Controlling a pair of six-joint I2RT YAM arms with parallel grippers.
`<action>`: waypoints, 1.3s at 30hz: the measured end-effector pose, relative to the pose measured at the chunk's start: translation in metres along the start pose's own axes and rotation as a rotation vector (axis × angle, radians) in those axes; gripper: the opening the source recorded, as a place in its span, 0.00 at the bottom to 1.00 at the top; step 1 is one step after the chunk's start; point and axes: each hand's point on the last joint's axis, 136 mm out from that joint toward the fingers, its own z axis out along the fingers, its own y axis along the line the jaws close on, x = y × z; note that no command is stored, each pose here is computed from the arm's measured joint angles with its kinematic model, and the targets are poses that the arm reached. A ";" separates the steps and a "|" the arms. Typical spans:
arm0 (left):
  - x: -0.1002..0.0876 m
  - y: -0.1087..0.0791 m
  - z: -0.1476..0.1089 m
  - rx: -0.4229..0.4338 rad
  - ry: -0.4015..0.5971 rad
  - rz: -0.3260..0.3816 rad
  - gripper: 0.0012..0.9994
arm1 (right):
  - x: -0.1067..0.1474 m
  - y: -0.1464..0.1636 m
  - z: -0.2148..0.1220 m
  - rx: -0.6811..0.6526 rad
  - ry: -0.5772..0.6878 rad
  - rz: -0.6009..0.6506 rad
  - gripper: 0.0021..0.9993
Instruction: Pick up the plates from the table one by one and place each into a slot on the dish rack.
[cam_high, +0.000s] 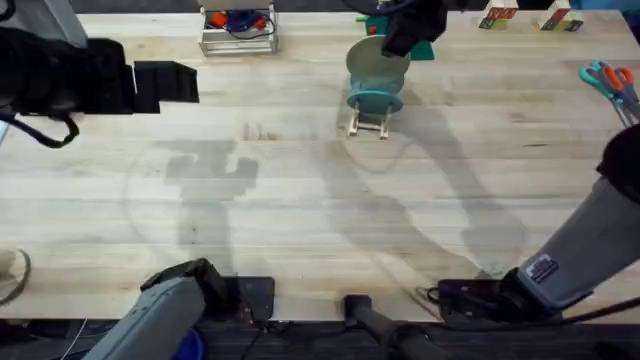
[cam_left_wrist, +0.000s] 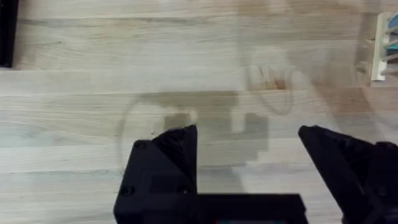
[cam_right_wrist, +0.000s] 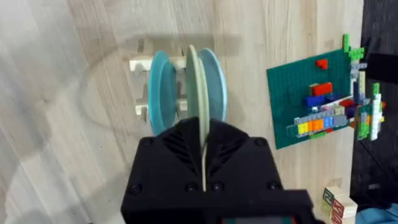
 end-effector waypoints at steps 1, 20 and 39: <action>0.000 0.000 0.000 0.000 0.000 0.000 0.99 | 0.001 0.000 0.000 0.001 0.003 0.000 0.03; 0.000 0.000 0.000 0.000 0.000 0.000 0.99 | 0.008 0.002 0.026 -0.050 0.049 0.005 0.03; 0.000 0.000 0.000 0.000 0.000 0.000 0.99 | 0.015 0.005 0.054 -0.106 0.088 0.010 0.03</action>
